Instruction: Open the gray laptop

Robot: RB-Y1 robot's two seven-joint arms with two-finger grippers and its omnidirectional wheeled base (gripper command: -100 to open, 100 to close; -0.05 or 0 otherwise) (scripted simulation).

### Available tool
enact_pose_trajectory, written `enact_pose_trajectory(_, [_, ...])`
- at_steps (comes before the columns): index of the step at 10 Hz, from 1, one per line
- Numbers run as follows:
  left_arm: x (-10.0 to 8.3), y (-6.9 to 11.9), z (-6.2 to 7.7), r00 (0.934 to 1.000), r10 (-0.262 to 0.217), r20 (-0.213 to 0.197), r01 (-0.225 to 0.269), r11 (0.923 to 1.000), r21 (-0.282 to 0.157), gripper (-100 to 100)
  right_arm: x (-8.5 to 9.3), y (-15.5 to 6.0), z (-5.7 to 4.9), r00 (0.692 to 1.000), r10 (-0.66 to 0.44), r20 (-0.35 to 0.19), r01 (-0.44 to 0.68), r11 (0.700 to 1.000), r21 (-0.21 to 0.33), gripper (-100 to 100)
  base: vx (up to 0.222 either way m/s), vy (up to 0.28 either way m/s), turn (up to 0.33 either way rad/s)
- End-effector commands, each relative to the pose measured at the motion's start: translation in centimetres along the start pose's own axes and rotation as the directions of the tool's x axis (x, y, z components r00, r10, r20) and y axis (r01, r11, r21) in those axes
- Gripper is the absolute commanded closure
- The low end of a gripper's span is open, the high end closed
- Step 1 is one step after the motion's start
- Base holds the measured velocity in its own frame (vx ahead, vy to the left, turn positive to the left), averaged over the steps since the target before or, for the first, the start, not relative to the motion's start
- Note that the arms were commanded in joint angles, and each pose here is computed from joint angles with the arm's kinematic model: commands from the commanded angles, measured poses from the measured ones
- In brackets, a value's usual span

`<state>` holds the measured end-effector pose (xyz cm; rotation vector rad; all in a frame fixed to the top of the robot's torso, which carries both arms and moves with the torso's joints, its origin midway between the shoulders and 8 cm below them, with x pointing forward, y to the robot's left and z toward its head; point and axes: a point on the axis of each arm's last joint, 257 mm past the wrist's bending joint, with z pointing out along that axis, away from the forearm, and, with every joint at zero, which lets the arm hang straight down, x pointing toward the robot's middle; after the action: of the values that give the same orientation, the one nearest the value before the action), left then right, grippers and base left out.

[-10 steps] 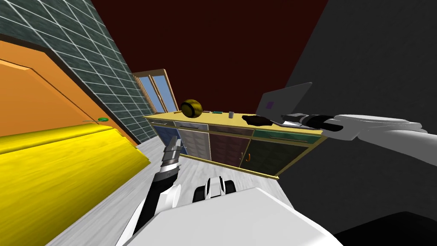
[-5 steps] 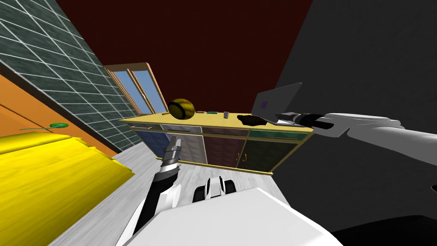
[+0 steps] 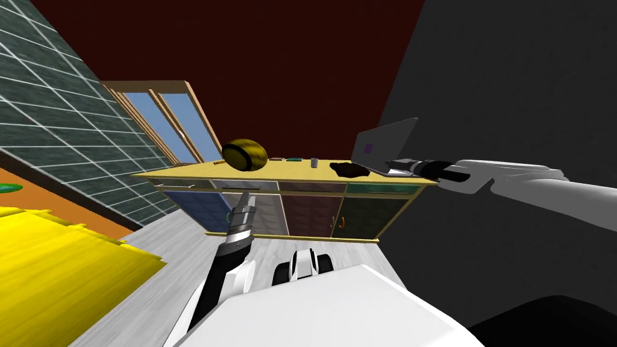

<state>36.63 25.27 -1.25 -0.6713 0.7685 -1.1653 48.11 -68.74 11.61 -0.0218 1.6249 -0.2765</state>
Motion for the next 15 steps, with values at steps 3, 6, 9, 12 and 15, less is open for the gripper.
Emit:
enact_pose_trajectory(3, [0.0,0.0,0.0,1.0000,0.000,0.000,0.000,1.0000,0.000,0,-1.5,7.2,1.5,0.998,0.051,0.027,-0.047,0.988,-0.146,100,0.173,-0.057,-0.364])
enact_pose_trajectory(6, [0.0,0.0,0.0,1.0000,0.000,0.000,0.000,1.0000,0.000,0,-1.6,9.7,1.7,0.997,0.076,0.026,-0.069,0.978,-0.195,100,0.109,-0.065,-0.206])
enact_pose_trajectory(9, [-1.5,1.0,-0.8,0.9991,0.037,0.021,-0.037,0.9988,-0.032,0,-1.7,3.9,1.3,0.997,0.067,0.032,-0.065,0.996,-0.059,100,0.012,-0.121,0.037])
enact_pose_trajectory(12, [-1.5,1.0,-0.8,0.9991,0.037,0.022,-0.036,0.9989,-0.031,0,-2.4,9.0,1.2,0.996,0.075,0.041,-0.066,0.981,-0.182,100,-0.052,0.212,0.023])
enact_pose_trajectory(15, [-1.6,1.0,-0.8,0.9990,0.038,0.021,-0.038,0.9988,-0.032,0,-2.0,9.4,1.4,0.992,0.125,0.033,-0.119,0.980,-0.161,100,-0.020,-0.036,0.041])
